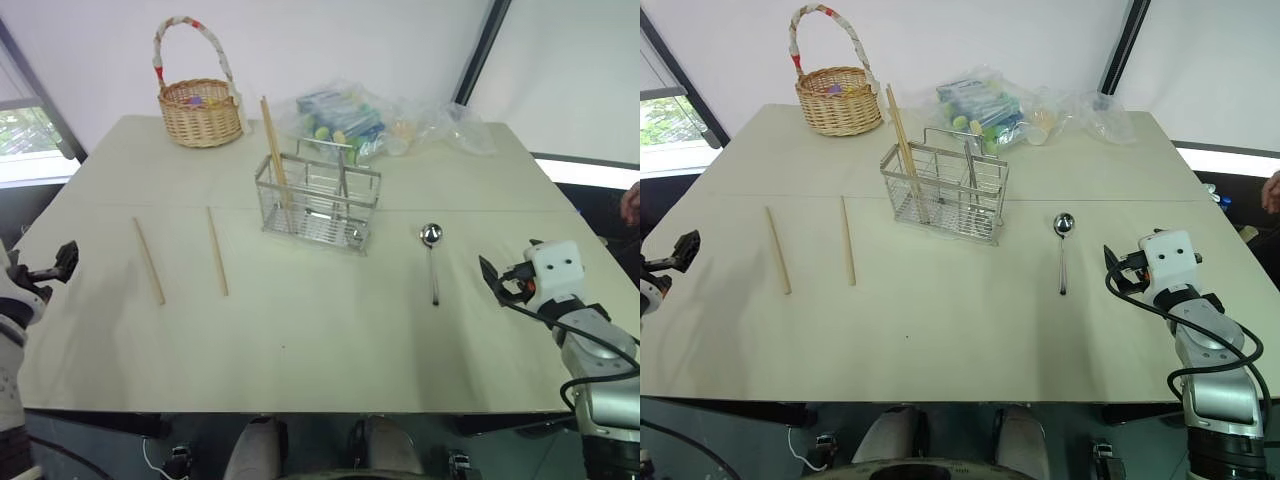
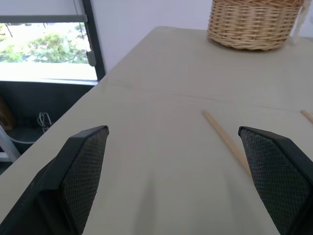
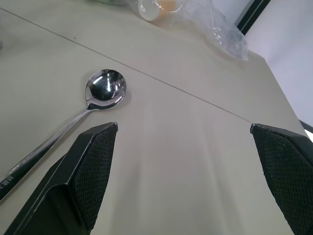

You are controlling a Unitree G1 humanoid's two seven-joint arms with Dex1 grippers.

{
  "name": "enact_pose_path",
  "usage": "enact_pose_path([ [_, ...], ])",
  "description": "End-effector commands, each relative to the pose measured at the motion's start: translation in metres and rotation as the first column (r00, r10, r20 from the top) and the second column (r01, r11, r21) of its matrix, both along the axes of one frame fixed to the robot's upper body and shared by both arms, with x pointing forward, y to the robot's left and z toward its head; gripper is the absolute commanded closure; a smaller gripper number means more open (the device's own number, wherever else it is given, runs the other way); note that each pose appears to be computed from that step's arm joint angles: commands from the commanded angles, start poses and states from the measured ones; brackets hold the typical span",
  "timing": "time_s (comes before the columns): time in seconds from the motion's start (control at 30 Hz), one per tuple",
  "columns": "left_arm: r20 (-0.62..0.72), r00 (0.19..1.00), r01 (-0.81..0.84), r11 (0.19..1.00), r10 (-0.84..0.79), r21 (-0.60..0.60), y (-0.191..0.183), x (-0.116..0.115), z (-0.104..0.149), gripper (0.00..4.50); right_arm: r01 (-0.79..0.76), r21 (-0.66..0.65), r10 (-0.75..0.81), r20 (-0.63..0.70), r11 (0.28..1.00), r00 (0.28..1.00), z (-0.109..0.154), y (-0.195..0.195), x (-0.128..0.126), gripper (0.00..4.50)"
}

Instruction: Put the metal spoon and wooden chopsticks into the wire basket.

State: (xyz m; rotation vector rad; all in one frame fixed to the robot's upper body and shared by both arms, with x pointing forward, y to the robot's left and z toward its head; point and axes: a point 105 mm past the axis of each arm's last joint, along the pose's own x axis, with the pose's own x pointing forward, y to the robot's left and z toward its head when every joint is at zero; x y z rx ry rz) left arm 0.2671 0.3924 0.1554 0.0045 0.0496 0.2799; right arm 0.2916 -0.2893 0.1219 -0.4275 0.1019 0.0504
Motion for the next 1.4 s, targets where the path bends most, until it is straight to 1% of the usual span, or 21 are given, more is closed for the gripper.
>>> enact_pose_path([
  [0.03, 0.052, 0.998, 0.020, 0.999, -0.021, 0.031, -0.003, 0.004, 0.018, 0.01, -0.004, -0.010, 0.005, 0.057, 1.000, 0.998, 0.014, -0.001, 0.000, 0.00],
  [0.17, 0.073, 0.997, 0.017, 1.000, -0.017, -0.001, -0.004, 0.008, 0.021, 0.01, -0.016, -0.014, 0.017, 0.076, 1.000, 0.997, 0.021, 0.007, 0.002, 0.00],
  [0.37, 0.075, 0.996, 0.038, 0.999, -0.040, 0.023, -0.007, 0.012, 0.026, 0.01, -0.036, -0.013, 0.037, 0.100, 0.999, 0.994, 0.034, 0.021, 0.009, 0.00],
  [0.53, 0.084, 0.994, 0.065, 0.997, -0.067, 0.036, -0.010, 0.013, 0.036, 0.01, -0.070, 0.004, 0.068, 0.131, 0.998, 0.989, 0.046, 0.031, 0.014, 0.00],
  [0.63, 0.094, 0.990, 0.104, 0.994, -0.108, 0.044, -0.014, 0.017, 0.050, 0.01, -0.092, 0.032, 0.085, 0.170, 0.995, 0.982, 0.061, 0.037, 0.019, 0.00],
  [0.73, 0.137, 0.968, 0.207, 0.977, -0.211, 0.040, -0.032, 0.027, 0.075, 0.01, -0.122, 0.085, 0.104, 0.193, 0.989, 0.976, 0.073, 0.042, 0.025, 0.00],
  [0.77, 0.161, 0.945, 0.281, 0.959, -0.284, 0.039, -0.046, 0.032, 0.088, 0.01, -0.154, 0.110, 0.129, 0.202, 0.982, 0.971, 0.079, 0.045, 0.028, 0.00],
  [0.8, 0.186, 0.911, 0.367, 0.929, -0.368, 0.042, -0.061, 0.035, 0.100, 0.01, -0.187, 0.124, 0.159, 0.206, 0.975, 0.966, 0.084, 0.049, 0.031, 0.00],
  [0.87, 0.211, 0.794, 0.565, 0.820, -0.570, 0.088, -0.102, 0.035, 0.125, 0.01, -0.252, 0.110, 0.227, 0.201, 0.962, 0.953, 0.093, 0.058, 0.040, 0.00],
  [0.9, 0.200, 0.727, 0.650, 0.752, -0.657, 0.110, -0.122, 0.033, 0.132, 0.01, -0.265, 0.114, 0.242, 0.182, 0.957, 0.953, 0.095, 0.061, 0.046, 0.00],
  [0.97, 0.150, 0.595, 0.778, 0.613, -0.789, 0.139, -0.153, 0.028, 0.139, 0.01, -0.253, 0.135, 0.236, 0.134, 0.958, 0.963, 0.096, 0.063, 0.058, 0.00],
  [1.03, 0.087, 0.468, 0.865, 0.476, -0.879, 0.159, -0.178, 0.020, 0.141, 0.01, -0.212, 0.151, 0.202, 0.078, 0.966, 0.976, 0.091, 0.062, 0.069, 0.00],
  [1.1, 0.004, 0.329, 0.930, 0.325, -0.944, 0.173, -0.203, 0.010, 0.138, 0.01, -0.141, 0.174, 0.145, -0.006, 0.975, 0.989, 0.078, 0.060, 0.078, 0.00],
  [1.13, -0.030, 0.275, 0.949, 0.266, -0.961, 0.171, -0.211, 0.006, 0.136, 0.01, -0.096, 0.180, 0.107, -0.052, 0.979, 0.993, 0.071, 0.059, 0.082, 0.00],
  [1.2, -0.078, 0.196, 0.970, 0.182, -0.977, 0.164, -0.222, 0.001, 0.132, 0.01, -0.030, 0.213, 0.059, -0.131, 0.977, 0.990, 0.059, 0.060, 0.085, 0.00],
  [1.27, -0.112, 0.143, 0.979, 0.124, -0.983, 0.161, -0.230, -0.002, 0.128, 0.01, 0.013, 0.238, 0.037, -0.204, 0.971, 0.978, 0.049, 0.067, 0.086, 0.00],
  [1.33, -0.129, 0.109, 0.984, 0.089, -0.986, 0.157, -0.235, -0.002, 0.124, 0.01, 0.062, 0.248, 0.011, -0.283, 0.967, 0.959, 0.037, 0.072, 0.086, 0.00],
  [1.4, -0.136, 0.093, 0.985, 0.072, -0.986, 0.155, -0.238, 0.000, 0.122, 0.01, 0.097, 0.251, -0.007, -0.339, 0.963, 0.941, 0.029, 0.075, 0.085, 0.00],
])
